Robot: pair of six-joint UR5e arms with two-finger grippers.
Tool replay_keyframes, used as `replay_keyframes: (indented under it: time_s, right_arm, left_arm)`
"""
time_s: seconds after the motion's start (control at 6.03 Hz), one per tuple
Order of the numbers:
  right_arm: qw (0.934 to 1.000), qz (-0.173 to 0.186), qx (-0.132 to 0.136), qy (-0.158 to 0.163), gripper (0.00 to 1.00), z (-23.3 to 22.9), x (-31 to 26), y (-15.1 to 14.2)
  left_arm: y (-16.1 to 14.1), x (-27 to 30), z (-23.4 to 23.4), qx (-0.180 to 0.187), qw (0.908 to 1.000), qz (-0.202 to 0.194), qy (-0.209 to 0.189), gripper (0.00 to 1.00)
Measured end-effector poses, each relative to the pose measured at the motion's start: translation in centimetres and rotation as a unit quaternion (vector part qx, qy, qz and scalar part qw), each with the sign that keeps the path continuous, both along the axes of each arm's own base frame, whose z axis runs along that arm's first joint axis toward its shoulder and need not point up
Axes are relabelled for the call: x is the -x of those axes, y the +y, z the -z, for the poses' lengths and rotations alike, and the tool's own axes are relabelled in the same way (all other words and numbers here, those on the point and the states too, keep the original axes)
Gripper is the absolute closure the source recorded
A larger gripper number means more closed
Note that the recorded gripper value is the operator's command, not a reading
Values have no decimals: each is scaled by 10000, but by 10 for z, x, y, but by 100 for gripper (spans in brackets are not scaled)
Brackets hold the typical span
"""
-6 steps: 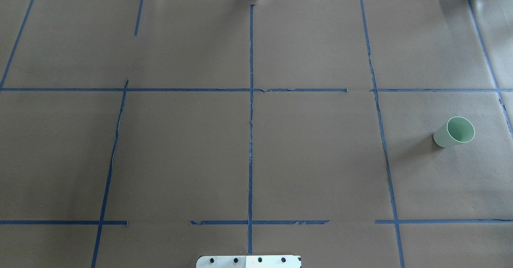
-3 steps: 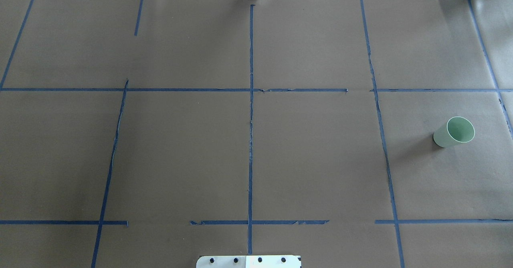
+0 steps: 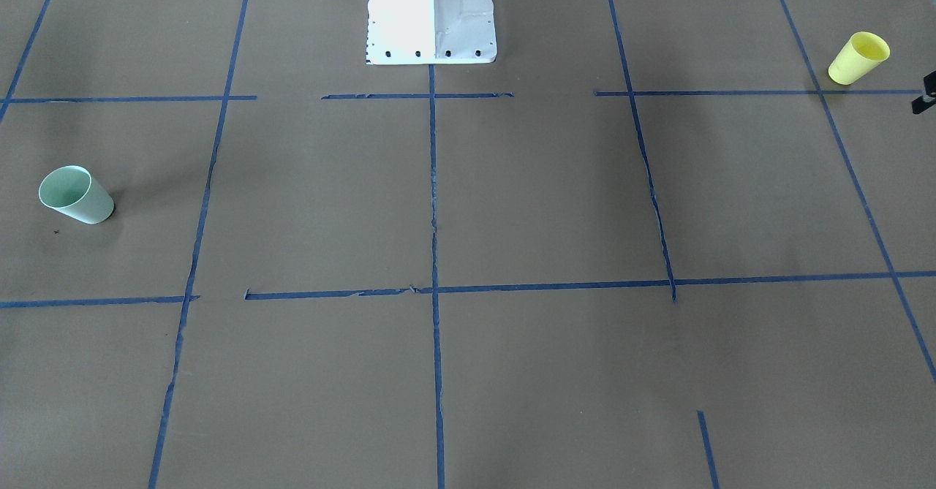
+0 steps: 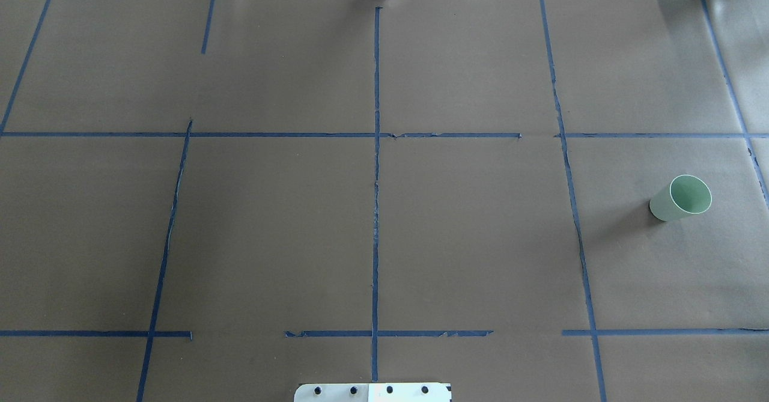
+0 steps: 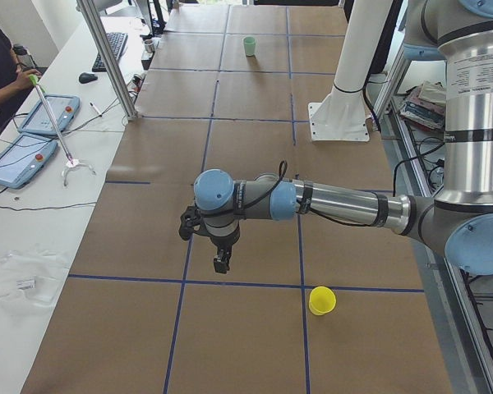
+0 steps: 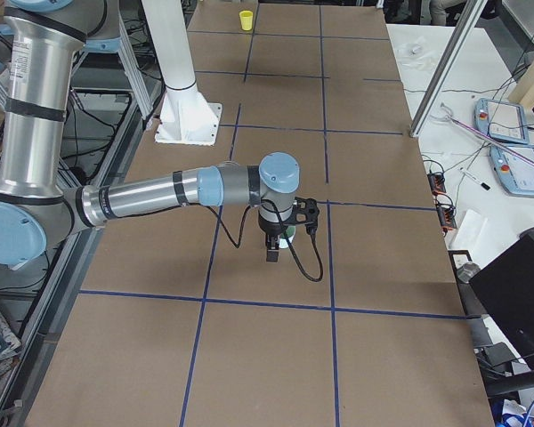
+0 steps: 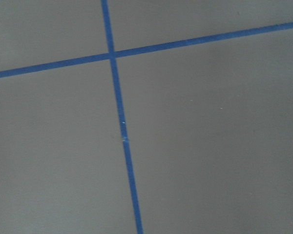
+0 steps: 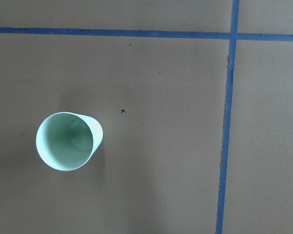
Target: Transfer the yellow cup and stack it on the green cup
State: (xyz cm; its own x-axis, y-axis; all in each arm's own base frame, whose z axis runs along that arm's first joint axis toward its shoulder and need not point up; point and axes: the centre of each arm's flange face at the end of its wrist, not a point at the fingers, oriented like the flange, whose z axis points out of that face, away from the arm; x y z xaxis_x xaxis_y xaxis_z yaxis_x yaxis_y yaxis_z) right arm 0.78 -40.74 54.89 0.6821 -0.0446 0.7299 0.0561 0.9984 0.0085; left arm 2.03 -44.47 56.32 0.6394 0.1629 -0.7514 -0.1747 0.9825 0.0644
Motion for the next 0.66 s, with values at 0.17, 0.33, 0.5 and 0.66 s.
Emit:
replay_keyframes:
  time_s: [0.17,0.33,0.5,0.66]
  right_arm:
    - [10000,11,-23,-19,0,2,1,-2]
    - [10000,11,-25,-26,0,2,1,-2]
    - [10000,8,-16,-53,0,3,2,-2]
    - [10000,15,1,-85,0,2,3,-2]
  left_arm:
    - [1,-28,10,425,9988,227,-91,0]
    - [3,-48,14,928,9932,625,-332,0]
    - [5,-67,14,1351,9826,1051,-719,0]
    - [7,-81,10,1674,9661,1575,-1180,0]
